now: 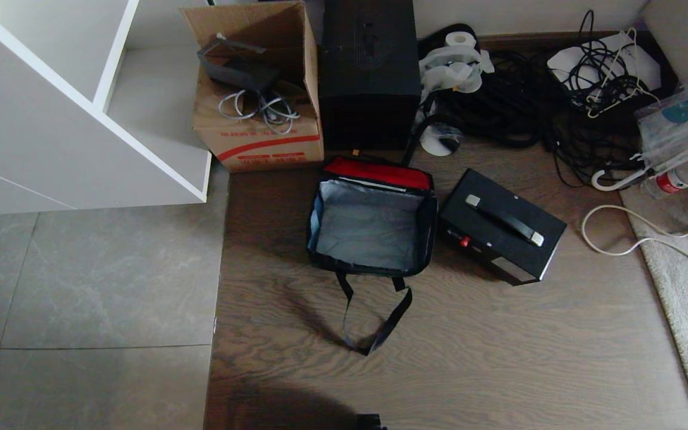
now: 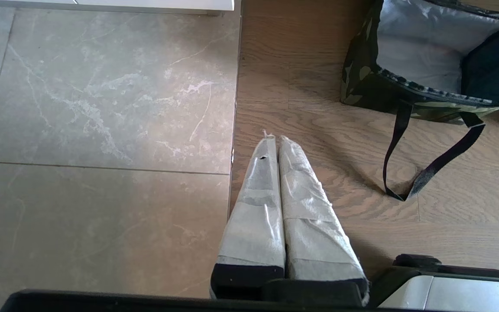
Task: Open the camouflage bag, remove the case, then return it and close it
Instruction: Grip the handle again
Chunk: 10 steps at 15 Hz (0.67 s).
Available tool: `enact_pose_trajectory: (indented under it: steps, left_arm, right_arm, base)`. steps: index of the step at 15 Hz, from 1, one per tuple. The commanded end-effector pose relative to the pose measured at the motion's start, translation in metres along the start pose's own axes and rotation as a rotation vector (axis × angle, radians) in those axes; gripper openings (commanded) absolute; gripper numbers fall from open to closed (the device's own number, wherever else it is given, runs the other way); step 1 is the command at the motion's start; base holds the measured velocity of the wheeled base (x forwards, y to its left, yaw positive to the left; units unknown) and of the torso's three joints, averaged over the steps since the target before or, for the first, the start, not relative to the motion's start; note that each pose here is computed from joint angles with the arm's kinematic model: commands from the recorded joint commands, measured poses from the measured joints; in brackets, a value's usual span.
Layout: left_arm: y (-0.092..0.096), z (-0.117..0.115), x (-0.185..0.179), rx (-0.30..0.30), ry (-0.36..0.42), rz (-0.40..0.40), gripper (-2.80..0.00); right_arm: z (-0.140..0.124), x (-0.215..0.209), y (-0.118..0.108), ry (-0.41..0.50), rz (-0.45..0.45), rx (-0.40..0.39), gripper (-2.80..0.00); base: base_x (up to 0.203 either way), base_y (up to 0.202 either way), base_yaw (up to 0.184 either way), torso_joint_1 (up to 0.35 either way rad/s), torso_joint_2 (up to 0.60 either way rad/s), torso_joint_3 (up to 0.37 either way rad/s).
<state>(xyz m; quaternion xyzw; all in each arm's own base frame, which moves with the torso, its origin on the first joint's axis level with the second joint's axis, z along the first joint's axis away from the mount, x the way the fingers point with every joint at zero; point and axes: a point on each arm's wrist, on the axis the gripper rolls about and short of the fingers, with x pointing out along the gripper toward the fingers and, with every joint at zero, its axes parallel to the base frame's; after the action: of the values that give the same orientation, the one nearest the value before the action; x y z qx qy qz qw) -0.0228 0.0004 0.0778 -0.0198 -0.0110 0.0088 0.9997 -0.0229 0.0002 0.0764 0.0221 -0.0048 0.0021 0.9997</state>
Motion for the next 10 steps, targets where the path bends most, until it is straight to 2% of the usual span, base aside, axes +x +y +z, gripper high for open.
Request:
enact_pose_trajectory:
  steps: [1,10]
  left_arm:
    - [0.0001,-0.0025,0.0006,0.000,0.008,0.001,-2.80]
    - [0.0001,-0.0025,0.0006,0.000,0.008,0.001,-2.80]
  right_arm:
    - [0.0001,0.0001,0.0000,0.000,0.001,0.002,-2.80]
    - [0.0001,0.0001,0.0000,0.000,0.001,0.000,-2.80]
  base:
    - [0.000,0.000,0.000,0.000,0.00,0.000]
    - [0.000,0.000,0.000,0.000,0.00,0.000]
